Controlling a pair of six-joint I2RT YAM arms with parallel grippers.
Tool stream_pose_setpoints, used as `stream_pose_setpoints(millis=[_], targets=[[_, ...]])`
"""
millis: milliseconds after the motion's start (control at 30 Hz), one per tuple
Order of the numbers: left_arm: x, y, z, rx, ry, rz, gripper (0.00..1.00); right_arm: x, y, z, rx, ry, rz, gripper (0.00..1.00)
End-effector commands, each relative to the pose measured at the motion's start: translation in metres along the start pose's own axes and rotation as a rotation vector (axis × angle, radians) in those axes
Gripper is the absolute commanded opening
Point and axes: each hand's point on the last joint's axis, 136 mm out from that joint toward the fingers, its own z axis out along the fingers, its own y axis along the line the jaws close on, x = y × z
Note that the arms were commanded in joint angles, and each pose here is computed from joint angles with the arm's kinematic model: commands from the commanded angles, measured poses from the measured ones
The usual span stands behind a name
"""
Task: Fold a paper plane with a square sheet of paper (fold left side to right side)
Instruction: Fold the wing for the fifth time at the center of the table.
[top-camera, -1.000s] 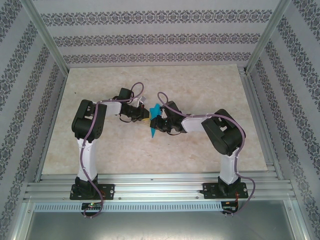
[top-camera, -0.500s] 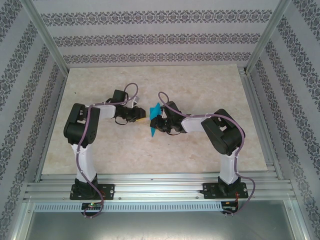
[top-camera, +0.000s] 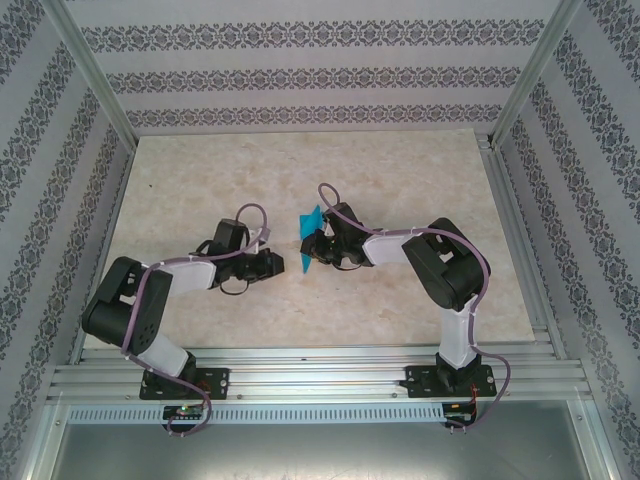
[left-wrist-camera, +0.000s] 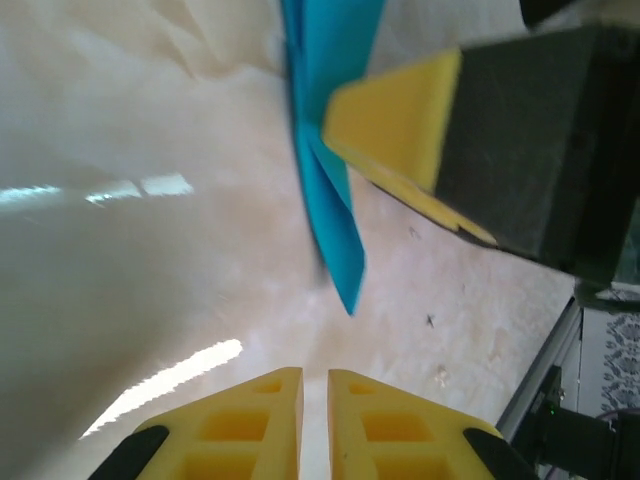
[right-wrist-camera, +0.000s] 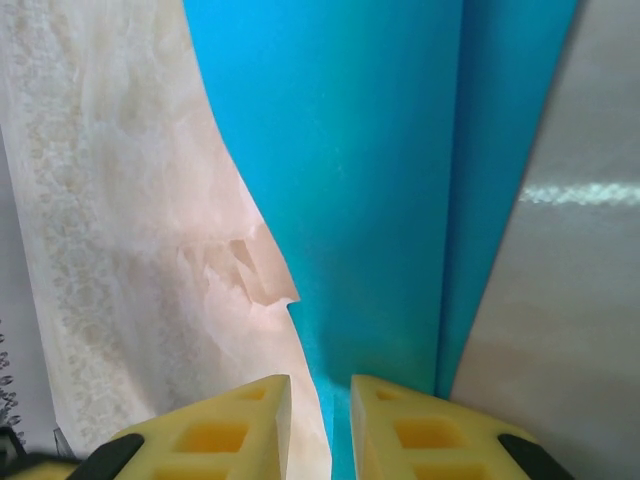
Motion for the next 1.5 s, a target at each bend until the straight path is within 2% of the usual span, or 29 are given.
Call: stream_pose_setpoints(millis=[0,167,467,667,967,1233,1467], targets=[[-0.014,-0.039,0.001,0.071,-0.107,0.041,0.15,0.012,-0.031,0.01,0.083,0.016,0.049,0.23],[-0.012,-0.057,0.012,0.084,-0.105,0.065,0.16,0.013,-0.032,0.01,0.086,0.023,0.056,0.23],[-0.011,-0.046,0.043,0.103,-0.093,-0.011,0.08,0.014,-0.032,0.012,0.088,0.029,0.077,0.2],[-0.019,-0.041,0.054,0.105,-0.125,-0.058,0.05,0.014,-0.033,0.012,0.091,0.031,0.081,0.2],[-0.014,-0.01,0.054,0.005,-0.169,-0.122,0.04,0.013,-0.029,0.011,0.081,0.025,0.078,0.19],[0.003,0.005,0.067,-0.071,-0.104,-0.125,0.04,0.009,-0.02,0.01,0.053,0.021,0.074,0.19],[0.028,0.038,0.065,-0.289,-0.049,-0.153,0.03,-0.017,0.002,-0.011,-0.012,-0.045,0.054,0.19]])
